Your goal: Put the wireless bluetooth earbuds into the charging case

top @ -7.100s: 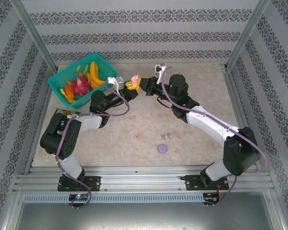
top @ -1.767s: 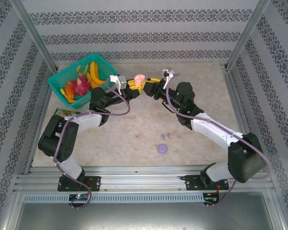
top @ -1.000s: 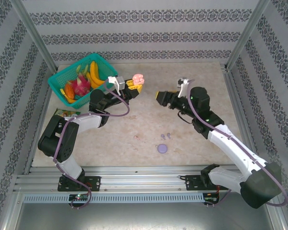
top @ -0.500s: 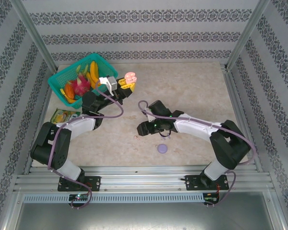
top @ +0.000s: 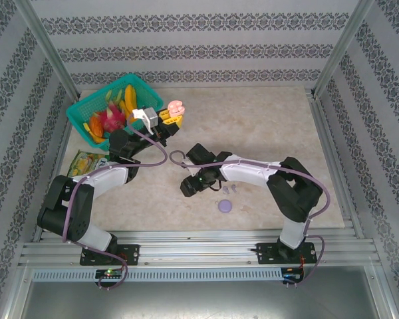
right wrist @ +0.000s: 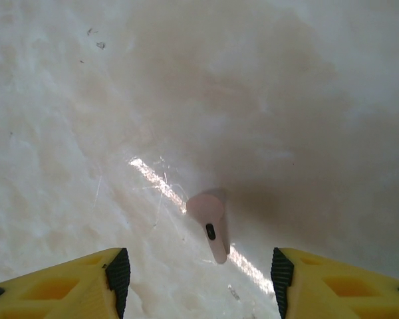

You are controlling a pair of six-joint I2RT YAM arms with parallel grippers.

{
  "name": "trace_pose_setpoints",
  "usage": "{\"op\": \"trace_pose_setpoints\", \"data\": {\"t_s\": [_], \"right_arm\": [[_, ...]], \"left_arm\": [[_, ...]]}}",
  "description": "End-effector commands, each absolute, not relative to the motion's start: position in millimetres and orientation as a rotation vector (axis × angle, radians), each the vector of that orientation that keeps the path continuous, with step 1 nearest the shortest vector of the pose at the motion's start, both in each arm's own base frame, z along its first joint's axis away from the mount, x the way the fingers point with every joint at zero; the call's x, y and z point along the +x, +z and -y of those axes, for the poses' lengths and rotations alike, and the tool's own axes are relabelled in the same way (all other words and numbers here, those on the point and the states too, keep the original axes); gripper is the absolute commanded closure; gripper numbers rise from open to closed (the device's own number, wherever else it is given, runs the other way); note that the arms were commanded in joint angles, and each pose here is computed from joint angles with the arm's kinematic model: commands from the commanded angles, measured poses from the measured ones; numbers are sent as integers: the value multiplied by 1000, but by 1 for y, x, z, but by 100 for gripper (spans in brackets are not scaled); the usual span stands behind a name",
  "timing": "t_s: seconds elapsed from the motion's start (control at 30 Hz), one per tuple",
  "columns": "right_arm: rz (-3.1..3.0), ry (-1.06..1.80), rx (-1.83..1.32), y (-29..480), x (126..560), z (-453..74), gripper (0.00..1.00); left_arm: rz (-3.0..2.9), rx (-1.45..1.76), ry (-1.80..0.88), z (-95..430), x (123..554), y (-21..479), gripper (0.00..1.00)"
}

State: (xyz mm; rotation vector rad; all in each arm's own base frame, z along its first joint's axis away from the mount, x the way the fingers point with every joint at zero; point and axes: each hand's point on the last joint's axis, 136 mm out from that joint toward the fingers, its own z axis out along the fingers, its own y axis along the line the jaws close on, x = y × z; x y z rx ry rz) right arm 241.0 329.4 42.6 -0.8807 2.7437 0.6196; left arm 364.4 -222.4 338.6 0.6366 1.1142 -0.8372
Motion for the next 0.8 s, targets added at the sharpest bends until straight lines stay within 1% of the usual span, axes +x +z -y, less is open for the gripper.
{"op": "trace_pose_setpoints", "data": {"t_s": [0.0,0.4,0.77], "right_arm": [[-2737,538,-940,38,245,-331,41],[-2760,476,-1023,20,243,-338,45],[-2765,395,-1080,10,241,-338,54]], "left_arm": [[-1079,640,-801,216,362,348,100],[-1080,631,-800,213,365,347,100],[-1080,626,-806,213,365,348,100]]}}
